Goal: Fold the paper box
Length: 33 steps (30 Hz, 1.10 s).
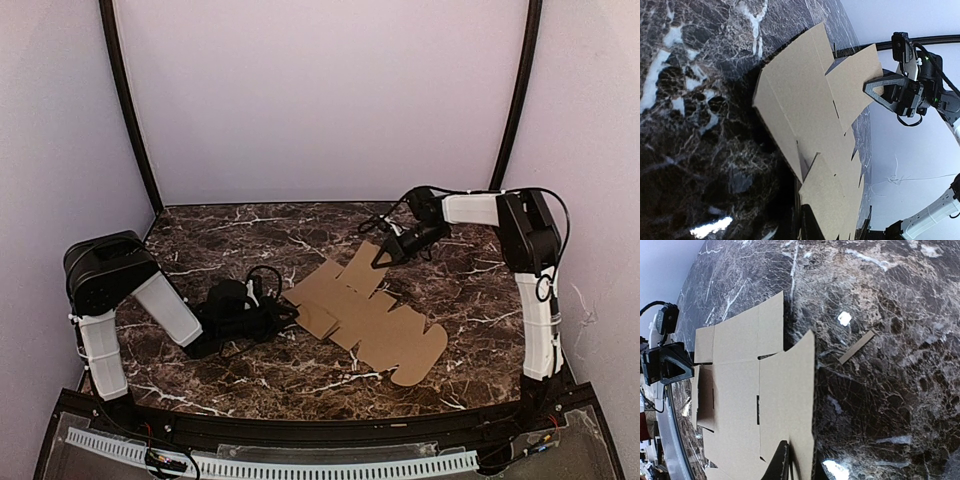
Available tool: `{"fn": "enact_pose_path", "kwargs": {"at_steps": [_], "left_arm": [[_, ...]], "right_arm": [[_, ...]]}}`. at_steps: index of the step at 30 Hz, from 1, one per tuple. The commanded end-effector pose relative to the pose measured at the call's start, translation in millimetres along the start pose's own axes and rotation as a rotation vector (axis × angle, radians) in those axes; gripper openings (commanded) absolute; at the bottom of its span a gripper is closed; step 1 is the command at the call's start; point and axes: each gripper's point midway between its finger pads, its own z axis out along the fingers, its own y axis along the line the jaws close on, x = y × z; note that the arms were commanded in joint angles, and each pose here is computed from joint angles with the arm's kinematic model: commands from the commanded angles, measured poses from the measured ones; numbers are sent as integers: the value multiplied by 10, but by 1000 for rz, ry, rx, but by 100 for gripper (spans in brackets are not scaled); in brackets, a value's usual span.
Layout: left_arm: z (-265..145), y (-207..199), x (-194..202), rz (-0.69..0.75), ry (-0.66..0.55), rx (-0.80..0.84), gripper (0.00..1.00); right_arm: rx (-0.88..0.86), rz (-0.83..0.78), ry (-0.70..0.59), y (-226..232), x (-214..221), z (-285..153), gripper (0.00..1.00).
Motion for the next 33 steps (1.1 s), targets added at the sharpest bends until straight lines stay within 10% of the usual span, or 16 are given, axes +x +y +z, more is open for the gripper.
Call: {"fn": "enact_pose_path", "kwargs": {"at_steps": [1, 33], "left_arm": [[-2, 34, 9, 13, 15, -24, 3], [-60, 77, 23, 11, 10, -32, 7]], "right_arm": [[127, -75, 9, -30, 20, -34, 8], [780, -443, 14, 352, -80, -286, 24]]}}
